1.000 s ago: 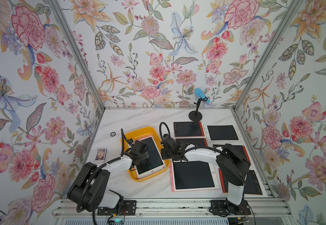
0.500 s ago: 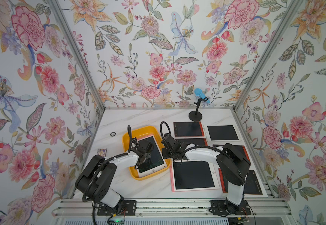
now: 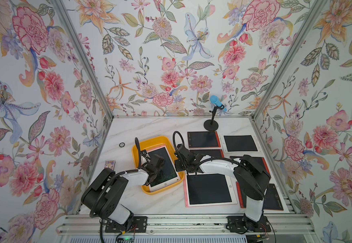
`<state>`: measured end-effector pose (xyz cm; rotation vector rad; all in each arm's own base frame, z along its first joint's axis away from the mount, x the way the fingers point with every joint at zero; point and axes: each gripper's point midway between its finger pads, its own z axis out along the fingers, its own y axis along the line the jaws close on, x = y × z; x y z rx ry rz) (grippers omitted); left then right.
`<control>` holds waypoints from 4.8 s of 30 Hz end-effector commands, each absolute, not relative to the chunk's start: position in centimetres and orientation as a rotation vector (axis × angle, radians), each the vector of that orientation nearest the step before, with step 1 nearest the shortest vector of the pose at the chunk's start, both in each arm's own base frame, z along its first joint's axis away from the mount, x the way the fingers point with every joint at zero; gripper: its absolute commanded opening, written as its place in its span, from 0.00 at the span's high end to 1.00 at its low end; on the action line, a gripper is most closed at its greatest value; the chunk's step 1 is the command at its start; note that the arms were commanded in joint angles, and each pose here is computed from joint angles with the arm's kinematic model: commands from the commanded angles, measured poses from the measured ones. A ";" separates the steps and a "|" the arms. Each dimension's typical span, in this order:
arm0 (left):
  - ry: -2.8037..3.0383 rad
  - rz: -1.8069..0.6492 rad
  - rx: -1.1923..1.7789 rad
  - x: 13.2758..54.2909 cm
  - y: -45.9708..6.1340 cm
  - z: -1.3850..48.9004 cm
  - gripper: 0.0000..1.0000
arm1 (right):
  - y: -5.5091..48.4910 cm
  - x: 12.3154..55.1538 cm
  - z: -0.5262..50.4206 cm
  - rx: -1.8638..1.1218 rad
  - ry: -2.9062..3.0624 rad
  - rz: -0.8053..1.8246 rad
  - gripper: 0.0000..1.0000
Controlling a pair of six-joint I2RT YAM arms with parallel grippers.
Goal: Take out the writing tablet from the storage box
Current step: Move the storage box to the center of the board, then pick up the writing tablet from the storage box.
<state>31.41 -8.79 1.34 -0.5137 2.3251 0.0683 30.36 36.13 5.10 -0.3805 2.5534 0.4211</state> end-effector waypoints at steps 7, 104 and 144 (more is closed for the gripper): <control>2.739 -0.019 -0.487 22.0 -8.7 -4.9 0.01 | 31.1 33.2 4.1 -0.229 2.565 0.174 0.97; 2.367 -0.686 -0.302 30.2 -14.9 9.5 0.01 | 36.0 30.9 -1.8 -0.402 2.670 0.146 0.98; 2.653 -0.103 -0.516 27.1 -7.2 -1.2 0.02 | 32.0 30.2 0.9 -0.374 2.628 0.064 0.95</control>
